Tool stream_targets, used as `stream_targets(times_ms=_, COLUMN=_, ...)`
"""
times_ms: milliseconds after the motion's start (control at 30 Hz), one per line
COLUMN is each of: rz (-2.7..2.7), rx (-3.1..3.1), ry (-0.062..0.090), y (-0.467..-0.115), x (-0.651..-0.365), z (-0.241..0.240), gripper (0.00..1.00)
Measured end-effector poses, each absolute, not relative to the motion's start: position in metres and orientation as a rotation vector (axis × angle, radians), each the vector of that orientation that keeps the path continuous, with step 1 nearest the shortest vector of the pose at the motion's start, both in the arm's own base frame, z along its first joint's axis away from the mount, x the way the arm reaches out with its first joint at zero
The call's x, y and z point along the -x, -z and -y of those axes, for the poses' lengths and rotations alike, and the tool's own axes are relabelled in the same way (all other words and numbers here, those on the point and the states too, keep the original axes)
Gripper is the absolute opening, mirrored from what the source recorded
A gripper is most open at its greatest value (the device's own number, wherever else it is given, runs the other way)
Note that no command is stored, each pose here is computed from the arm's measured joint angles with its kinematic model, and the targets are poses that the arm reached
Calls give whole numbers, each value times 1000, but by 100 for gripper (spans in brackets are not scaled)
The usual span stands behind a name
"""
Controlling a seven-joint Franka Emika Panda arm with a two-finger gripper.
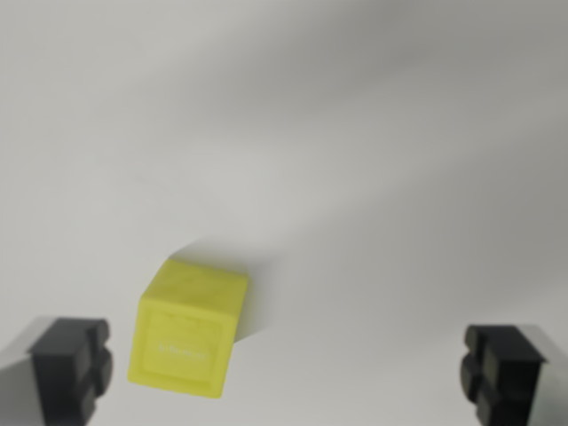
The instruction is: Pick yellow cube
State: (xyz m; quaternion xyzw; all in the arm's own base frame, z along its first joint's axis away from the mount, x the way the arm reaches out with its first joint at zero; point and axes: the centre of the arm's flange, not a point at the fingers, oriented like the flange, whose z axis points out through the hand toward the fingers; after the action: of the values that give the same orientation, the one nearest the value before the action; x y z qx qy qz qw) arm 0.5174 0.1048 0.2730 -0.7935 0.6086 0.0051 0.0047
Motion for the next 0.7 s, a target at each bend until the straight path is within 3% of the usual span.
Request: stream_targets(times_ms=700, rz=-2006, rx=2410, ry=-11, y=-238, x=-503, z=-136, gripper=100)
